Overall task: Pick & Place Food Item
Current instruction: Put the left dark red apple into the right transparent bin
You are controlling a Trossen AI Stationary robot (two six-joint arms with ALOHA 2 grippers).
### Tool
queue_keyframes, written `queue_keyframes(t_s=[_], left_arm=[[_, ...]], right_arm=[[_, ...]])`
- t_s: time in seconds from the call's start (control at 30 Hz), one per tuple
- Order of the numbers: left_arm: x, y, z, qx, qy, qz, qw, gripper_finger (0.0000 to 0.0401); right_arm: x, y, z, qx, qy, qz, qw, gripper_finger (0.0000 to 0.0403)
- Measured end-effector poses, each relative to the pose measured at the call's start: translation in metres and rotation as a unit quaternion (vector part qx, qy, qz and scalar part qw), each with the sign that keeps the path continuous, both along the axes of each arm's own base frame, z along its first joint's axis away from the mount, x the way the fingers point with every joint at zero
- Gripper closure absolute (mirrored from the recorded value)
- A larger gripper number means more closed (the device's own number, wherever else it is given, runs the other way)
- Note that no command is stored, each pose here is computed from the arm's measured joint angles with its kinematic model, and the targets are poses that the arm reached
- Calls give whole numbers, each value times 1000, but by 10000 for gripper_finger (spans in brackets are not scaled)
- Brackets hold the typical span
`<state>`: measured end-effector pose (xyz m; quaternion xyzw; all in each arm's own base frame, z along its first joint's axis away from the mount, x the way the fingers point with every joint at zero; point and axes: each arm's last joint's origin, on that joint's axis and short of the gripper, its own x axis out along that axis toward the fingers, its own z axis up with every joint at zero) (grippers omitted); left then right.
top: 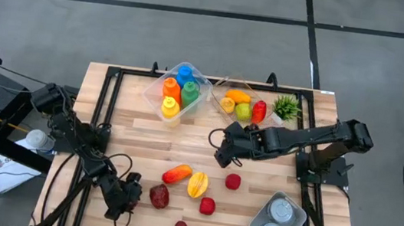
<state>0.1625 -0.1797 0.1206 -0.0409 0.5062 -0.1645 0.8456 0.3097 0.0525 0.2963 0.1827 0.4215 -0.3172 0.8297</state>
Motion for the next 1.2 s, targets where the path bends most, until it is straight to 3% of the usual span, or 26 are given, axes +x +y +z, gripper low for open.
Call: queue_keyframes(t_s=[0.2,0.4,0.6,0.7,0.87,1.03,1.2], left_arm=[[-2,13,17,-14,-4,32,999,164],[0,39,52,-63,-33,97,993,158],[0,69,91,-132,-120,172,969,160],[-2,85,112,-168,-186,220,943,149],[-7,105,149,-228,-315,266,882,156],[-9,123,176,-221,-441,300,817,157],[1,131,189,-204,-516,304,774,150]], right_arm=[[-1,19,1,14,-23,10,1000,23],[-1,35,4,22,-55,22,998,23],[-1,44,6,14,-78,27,996,23],[0,47,7,21,-89,27,995,23],[2,51,9,26,-108,35,993,23],[12,52,17,29,-161,52,985,23],[22,52,27,27,-220,71,972,23]])
